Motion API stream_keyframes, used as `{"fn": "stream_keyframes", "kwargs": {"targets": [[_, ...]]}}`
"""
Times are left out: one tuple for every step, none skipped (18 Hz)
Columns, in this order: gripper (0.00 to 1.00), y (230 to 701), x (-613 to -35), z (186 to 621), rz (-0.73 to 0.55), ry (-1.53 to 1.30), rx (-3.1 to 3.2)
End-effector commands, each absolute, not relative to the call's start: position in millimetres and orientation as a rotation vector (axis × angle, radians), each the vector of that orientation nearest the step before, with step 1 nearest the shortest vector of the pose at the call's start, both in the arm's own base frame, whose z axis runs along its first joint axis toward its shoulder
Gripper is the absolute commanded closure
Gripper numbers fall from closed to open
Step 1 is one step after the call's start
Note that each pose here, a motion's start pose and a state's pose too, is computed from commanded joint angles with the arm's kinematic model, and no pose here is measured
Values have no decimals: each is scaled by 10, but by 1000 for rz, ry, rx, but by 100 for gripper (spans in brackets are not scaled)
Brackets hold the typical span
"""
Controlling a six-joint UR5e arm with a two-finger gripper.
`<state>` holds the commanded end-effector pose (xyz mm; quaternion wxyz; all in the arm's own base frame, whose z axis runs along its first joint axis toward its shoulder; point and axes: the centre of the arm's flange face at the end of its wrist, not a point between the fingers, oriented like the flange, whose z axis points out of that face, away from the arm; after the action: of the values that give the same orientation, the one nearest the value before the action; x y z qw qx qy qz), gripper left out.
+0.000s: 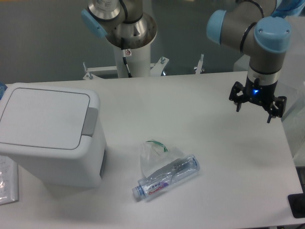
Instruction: Open the trash can
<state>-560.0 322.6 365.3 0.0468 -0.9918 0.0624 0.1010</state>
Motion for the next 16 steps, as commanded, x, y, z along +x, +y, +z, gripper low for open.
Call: {"fn": "stream_keyframes", "kwargs": {"targets": [[0,3225,-5597,3645,306,188,-3027],[0,3226,-5597,3645,305,188,-3026],[0,3232,-5589,3633,300,191,-3019],[0,3258,-5587,3615,283,194,-2996],[0,3277,-5571,3607,267,193,-2967],[0,3295,-5565,3604,252,171,-2940],[0,3318,-5550,3611,231,100,-2914],[0,3344,-5543,3634,206,8,-2877],[0,3387,-5537,3700,183,-74,-2828],[0,3427,-5530,3751,155,-155,-2782],[0,3455,-5512,3797,131,-211,-2743],[0,3479,-5472,3887,118,-244,-2710],[0,3547,-5402,3974,103,-257,-2676],[0,3603,-5343,4041,82,-291,-2644],[0,3634,-5292,4128,63,-329,-2608],[0,3677,-5241,4202,41,-356,-2570]]}}
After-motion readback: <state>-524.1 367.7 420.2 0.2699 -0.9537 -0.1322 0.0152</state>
